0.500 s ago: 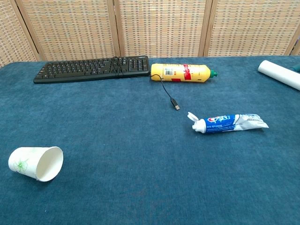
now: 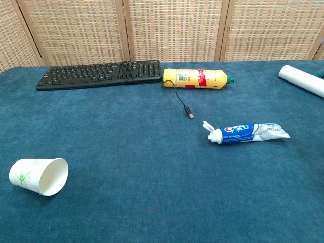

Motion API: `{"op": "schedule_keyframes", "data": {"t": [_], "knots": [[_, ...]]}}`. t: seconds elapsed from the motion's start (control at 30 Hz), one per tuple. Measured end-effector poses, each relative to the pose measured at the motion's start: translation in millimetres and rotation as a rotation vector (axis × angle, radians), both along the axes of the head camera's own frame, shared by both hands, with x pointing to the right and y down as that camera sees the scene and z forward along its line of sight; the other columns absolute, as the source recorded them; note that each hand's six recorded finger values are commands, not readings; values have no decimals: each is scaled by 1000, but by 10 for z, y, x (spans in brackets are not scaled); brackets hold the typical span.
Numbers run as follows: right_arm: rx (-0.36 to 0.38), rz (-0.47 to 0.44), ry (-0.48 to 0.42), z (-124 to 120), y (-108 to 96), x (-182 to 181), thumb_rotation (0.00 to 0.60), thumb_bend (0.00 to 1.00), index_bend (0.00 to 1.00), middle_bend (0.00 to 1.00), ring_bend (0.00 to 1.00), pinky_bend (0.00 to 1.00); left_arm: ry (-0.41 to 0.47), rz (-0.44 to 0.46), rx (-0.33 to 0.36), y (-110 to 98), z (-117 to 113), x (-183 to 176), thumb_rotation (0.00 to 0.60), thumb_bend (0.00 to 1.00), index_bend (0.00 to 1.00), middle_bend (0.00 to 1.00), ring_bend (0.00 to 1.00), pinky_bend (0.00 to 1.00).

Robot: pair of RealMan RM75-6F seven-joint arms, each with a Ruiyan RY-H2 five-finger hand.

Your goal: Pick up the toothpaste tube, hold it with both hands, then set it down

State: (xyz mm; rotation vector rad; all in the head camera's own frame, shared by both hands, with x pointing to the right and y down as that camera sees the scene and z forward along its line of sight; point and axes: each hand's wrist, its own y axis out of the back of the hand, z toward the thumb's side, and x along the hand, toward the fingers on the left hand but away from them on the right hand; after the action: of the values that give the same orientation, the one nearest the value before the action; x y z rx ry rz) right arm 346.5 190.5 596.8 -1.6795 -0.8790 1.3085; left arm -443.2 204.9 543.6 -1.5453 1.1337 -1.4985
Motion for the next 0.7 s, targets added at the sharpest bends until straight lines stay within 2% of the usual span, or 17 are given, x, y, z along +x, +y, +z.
{"op": "schedule_keyframes", "data": {"t": [0.03, 0.13, 0.33, 0.5, 0.7], "knots": [[-11, -16, 0, 36, -57, -50, 600, 13, 155, 137, 111, 130, 3, -2, -5, -3, 14, 3, 600, 0, 0, 0, 0, 0], [-51, -69, 9, 171, -264, -239, 600, 90, 222, 226, 210, 193, 13, -7, -18, -22, 48, 22, 600, 0, 0, 0, 0, 0], [-150, -111, 17, 502, -614, -633, 600, 239, 290, 305, 263, 226, 11, -7, -29, -28, 80, 31, 600, 0, 0, 0, 0, 0], [-231, -119, 23, 803, -740, -949, 600, 257, 304, 324, 268, 249, 6, -11, -32, -42, 119, 17, 600, 0, 0, 0, 0, 0], [-264, -163, 73, 1047, -777, -1205, 600, 271, 323, 341, 280, 293, 4, -18, -41, -48, 158, -3, 600, 0, 0, 0, 0, 0]]}}
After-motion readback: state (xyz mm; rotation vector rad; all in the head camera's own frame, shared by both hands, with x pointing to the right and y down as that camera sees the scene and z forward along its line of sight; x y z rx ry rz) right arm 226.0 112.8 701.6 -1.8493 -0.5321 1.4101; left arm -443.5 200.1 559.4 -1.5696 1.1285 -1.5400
